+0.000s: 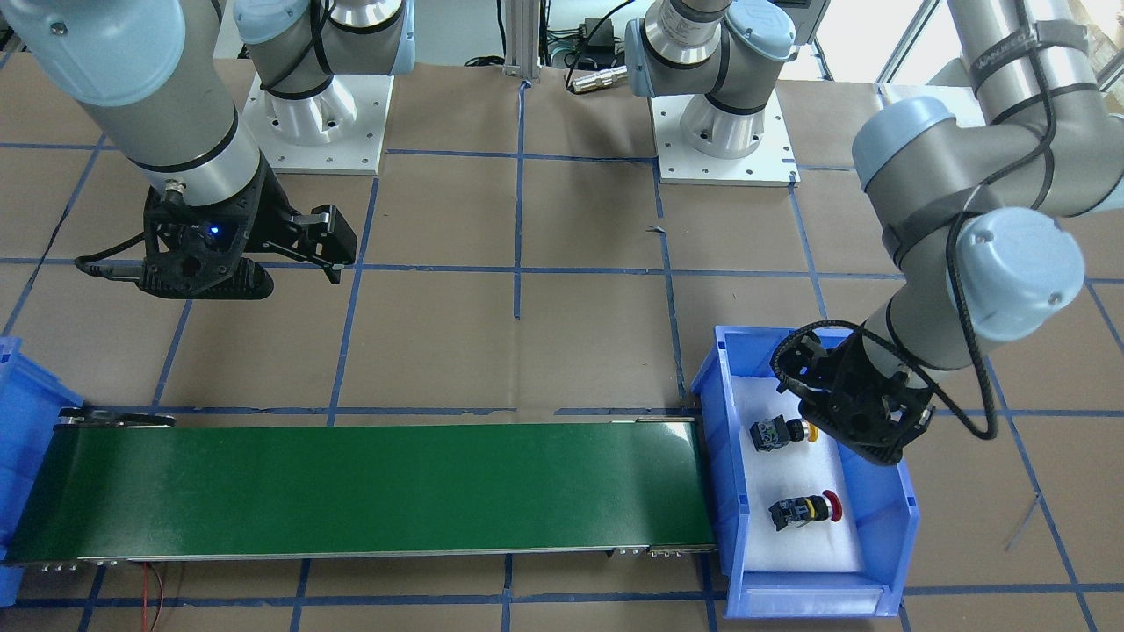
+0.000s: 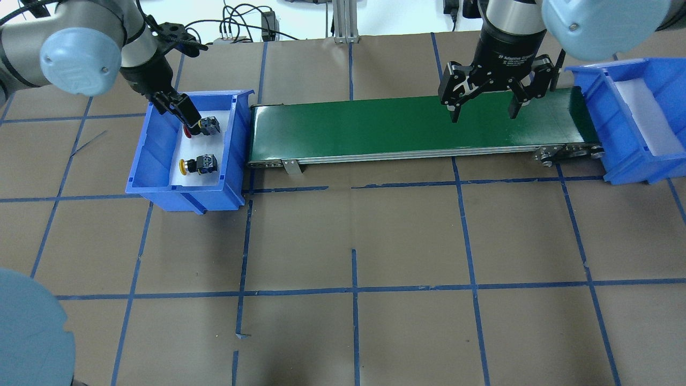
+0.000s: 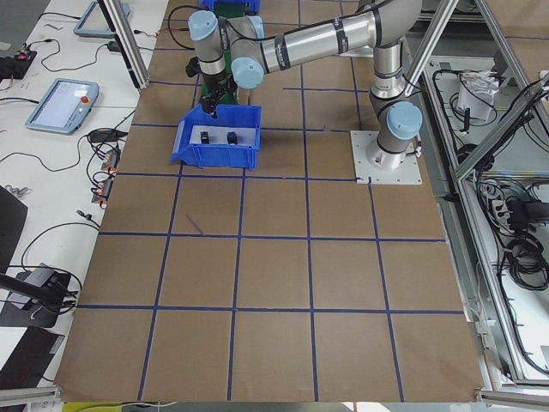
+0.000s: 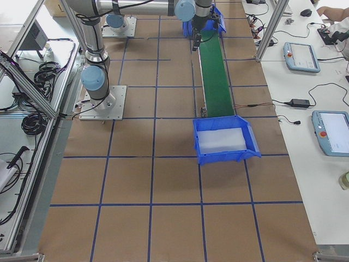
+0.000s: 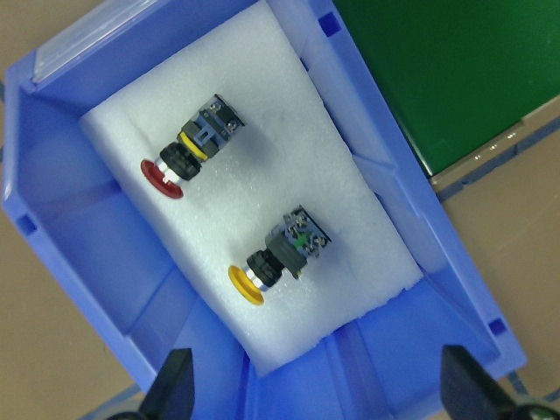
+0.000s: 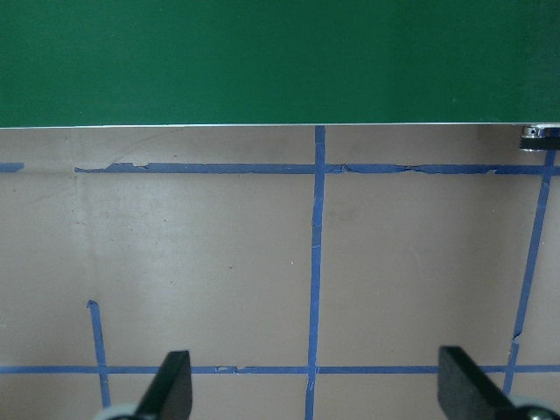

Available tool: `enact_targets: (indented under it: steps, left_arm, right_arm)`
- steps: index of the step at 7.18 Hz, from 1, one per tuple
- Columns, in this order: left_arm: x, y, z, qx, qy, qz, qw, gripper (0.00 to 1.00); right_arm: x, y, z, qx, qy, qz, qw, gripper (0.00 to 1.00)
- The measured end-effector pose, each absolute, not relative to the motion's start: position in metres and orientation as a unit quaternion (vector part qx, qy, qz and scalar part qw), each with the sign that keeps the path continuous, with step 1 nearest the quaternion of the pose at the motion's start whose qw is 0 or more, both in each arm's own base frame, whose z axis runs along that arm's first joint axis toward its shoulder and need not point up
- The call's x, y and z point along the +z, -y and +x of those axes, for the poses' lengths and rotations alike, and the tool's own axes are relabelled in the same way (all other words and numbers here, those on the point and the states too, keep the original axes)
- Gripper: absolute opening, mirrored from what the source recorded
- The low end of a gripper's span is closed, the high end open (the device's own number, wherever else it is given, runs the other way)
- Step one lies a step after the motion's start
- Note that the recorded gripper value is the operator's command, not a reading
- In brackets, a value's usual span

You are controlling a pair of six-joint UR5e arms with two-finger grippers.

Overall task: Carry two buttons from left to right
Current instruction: 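Lower the left gripper into the bin and grasp the yellow-capped button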

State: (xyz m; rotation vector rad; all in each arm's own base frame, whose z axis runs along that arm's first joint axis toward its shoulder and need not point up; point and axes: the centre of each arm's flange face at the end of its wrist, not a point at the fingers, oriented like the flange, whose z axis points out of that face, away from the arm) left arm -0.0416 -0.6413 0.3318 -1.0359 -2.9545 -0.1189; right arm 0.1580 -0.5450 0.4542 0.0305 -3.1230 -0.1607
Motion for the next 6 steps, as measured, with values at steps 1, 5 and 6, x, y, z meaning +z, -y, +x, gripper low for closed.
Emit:
enact_targets:
  steps: [1, 5, 6]
  left_arm:
    - [0.308, 0.65, -0.041, -0.045, 0.933, -0.357, 0.01, 1.0]
    - [0.235, 0.657, -0.036, -0.081, 0.914, -0.397, 0.029, 1.0]
    - [0.225, 0.655, -0.033, -0.087, 0.915, -0.393, 0.032, 0.98]
  right_arm:
    - [0.454, 0.545, 0.158, -0.051, 0.999, 0.01, 0.007, 1.0]
    - [0.454, 0.545, 0.158, -0.052, 0.999, 0.011, 0.007, 1.0]
    - [0.453, 0.545, 0.158, -0.052, 0.999, 0.011, 0.007, 1.0]
